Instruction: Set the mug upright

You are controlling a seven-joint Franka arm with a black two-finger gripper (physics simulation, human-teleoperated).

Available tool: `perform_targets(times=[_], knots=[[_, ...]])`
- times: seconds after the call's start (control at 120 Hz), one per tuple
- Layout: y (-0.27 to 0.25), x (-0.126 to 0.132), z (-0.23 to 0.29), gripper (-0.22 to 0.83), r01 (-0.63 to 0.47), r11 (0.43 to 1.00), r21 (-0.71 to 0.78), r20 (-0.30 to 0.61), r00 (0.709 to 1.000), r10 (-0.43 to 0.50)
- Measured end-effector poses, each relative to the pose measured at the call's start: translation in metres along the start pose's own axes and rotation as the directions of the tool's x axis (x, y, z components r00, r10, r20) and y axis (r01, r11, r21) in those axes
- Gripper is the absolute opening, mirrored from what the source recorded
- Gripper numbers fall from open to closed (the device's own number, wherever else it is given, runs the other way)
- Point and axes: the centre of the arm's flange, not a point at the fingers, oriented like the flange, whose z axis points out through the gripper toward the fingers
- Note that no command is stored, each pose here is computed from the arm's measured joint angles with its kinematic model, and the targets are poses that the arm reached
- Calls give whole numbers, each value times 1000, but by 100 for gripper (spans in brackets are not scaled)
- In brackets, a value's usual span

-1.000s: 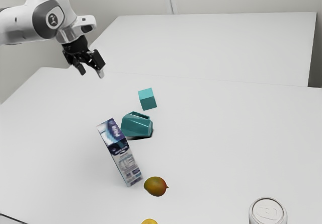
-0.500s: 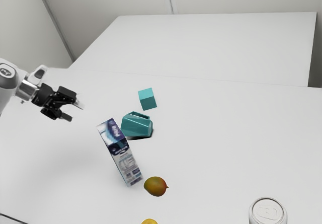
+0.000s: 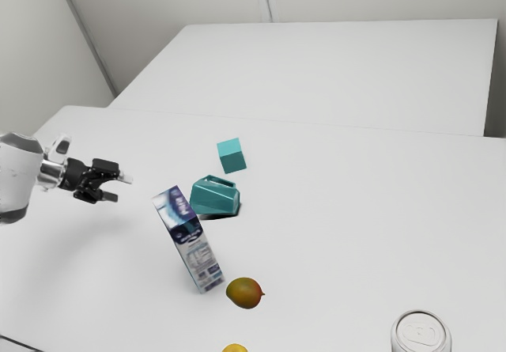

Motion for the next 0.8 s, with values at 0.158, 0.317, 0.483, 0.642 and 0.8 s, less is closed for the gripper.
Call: perform_targets(times=[0.158,0.317,0.483,0.642,0.8], knots=[[14,1,32,61,-87,993,-74,-30,996,85],[28,-5,58,61,-159,979,-126,-48,987,154],[49,-8,82,61,-230,958,-170,-69,973,221],[59,-38,105,61,-230,951,-208,-80,973,218],[65,-45,114,60,-252,944,-212,-107,966,234]])
